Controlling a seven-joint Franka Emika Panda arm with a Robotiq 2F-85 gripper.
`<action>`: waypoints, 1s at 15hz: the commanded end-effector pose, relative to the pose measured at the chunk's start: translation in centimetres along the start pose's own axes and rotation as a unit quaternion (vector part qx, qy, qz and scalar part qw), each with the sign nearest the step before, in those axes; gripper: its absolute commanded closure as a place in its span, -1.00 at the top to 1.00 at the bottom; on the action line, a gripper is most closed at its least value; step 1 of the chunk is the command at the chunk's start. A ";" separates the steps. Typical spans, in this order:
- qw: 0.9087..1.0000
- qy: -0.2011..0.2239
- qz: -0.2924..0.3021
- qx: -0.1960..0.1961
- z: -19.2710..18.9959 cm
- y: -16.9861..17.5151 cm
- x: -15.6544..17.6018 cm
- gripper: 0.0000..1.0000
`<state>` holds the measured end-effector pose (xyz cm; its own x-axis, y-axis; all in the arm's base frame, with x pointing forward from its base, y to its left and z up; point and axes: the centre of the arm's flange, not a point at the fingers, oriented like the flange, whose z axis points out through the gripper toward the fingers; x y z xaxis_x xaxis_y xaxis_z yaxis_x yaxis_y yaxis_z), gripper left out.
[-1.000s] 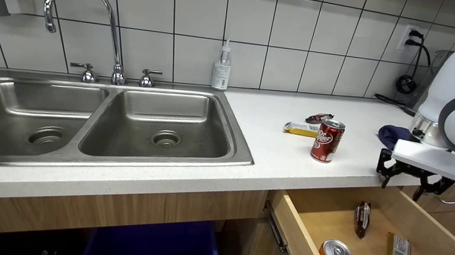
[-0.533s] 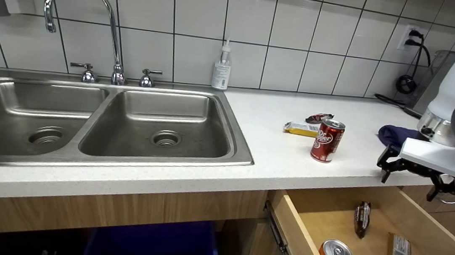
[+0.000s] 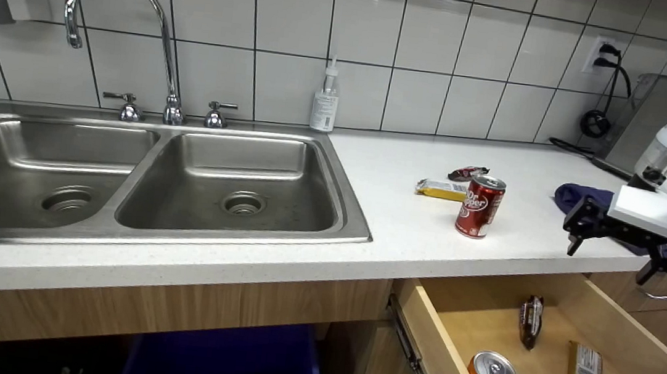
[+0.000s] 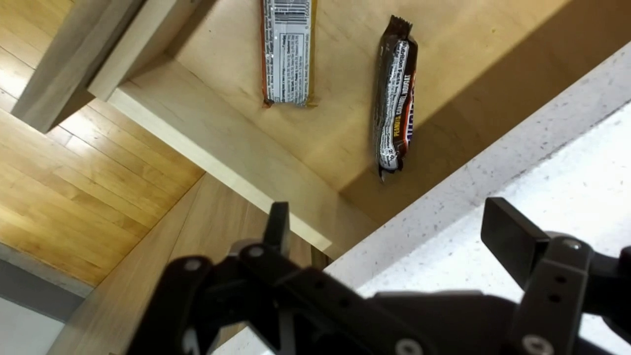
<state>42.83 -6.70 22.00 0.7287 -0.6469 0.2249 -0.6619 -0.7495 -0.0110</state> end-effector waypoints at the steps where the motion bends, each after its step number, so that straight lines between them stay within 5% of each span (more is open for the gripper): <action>1: 1.000 0.010 -0.008 0.020 -2.6 0.5 0.0 1.00; 15: 0.997 0.032 -0.031 0.061 -5.3 -5.3 7.1 1.00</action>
<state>47.01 -6.27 28.16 0.7271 -0.6165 0.3022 -0.6124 -0.7813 -0.1204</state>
